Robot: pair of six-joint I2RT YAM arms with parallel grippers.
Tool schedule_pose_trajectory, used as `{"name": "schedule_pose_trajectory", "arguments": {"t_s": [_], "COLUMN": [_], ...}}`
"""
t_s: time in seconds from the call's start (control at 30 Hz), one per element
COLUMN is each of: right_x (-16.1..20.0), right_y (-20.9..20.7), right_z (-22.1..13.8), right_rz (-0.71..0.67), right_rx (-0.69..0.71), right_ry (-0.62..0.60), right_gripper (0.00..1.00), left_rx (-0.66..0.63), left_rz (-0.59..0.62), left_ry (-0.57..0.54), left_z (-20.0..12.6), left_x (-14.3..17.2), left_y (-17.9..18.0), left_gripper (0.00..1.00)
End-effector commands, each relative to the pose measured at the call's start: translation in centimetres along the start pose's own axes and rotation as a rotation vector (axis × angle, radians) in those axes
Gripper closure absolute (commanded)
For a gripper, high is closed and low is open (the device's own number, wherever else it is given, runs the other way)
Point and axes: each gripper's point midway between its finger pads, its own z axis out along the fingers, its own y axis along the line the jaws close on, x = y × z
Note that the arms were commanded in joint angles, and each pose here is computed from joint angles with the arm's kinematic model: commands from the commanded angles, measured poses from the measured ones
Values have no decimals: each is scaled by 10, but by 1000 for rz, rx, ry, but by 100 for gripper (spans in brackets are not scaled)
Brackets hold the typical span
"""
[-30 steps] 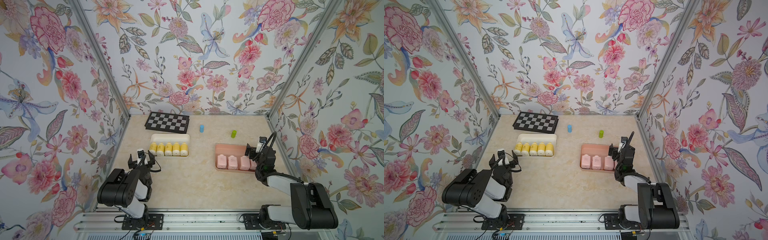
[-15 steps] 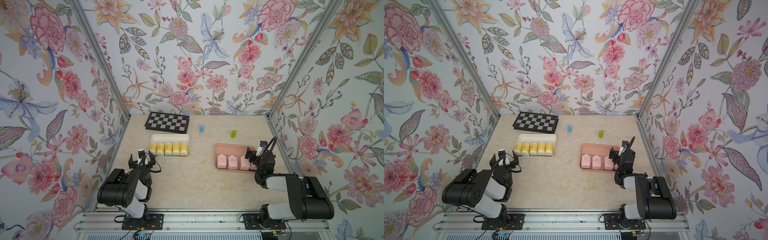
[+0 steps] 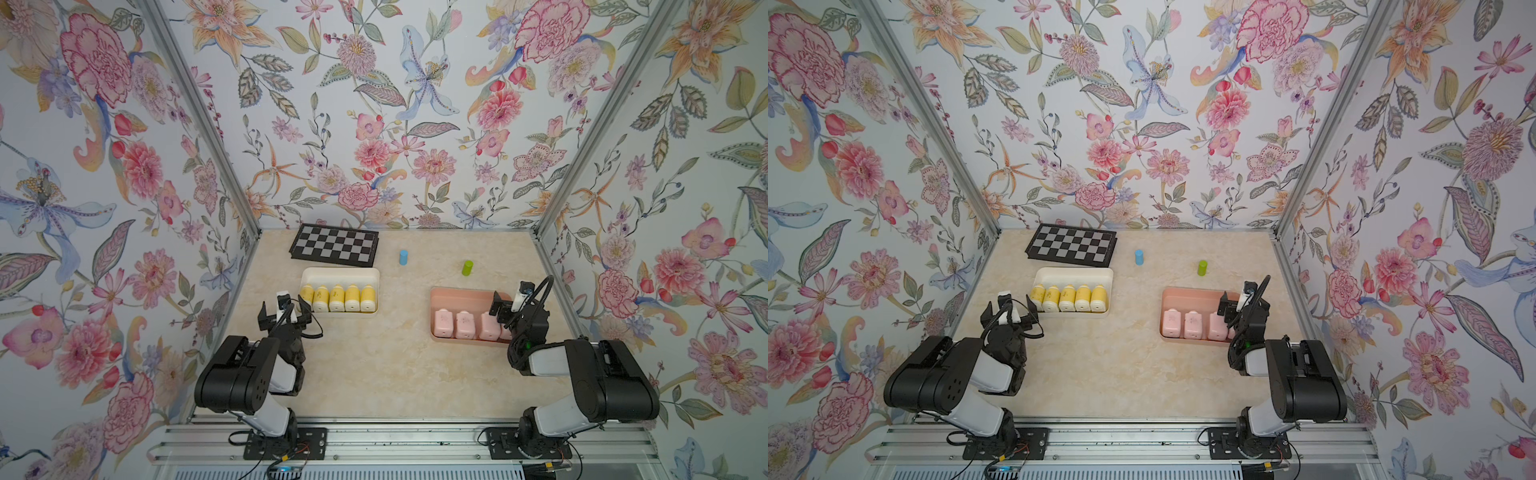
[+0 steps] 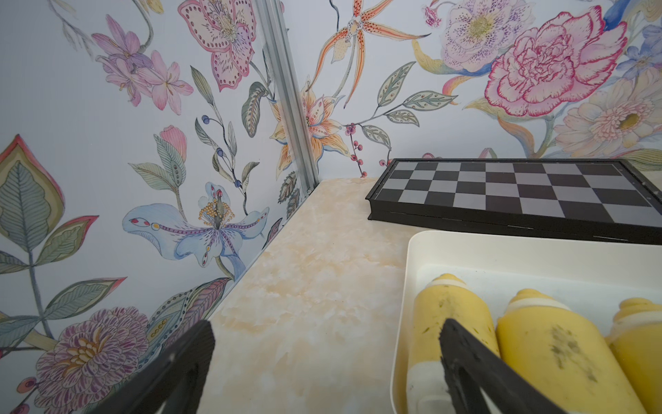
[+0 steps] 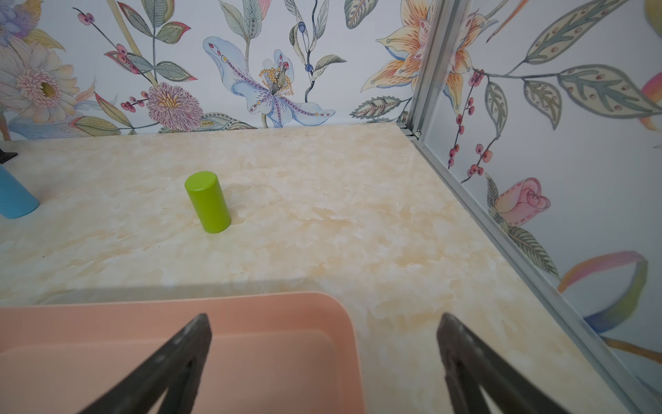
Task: Place the pencil sharpeners by color into the storage box
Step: Reset both arms
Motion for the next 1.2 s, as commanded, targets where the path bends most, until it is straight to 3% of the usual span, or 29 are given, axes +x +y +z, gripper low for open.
{"name": "schedule_pose_trajectory", "arguments": {"t_s": [0.0, 1.17], "right_x": [1, 1], "right_y": [5, 5], "right_z": [1, 1], "right_rz": [-27, -28], "right_rx": [-11, -9], "right_ry": [-8, -9], "right_gripper": [0, 0], "left_rx": [-15, -20], "left_rz": [0, 0], "left_ry": [-23, -10], "left_z": [5, 13], "left_x": [-9, -10], "left_y": [3, 1], "left_gripper": [1, 1]}}
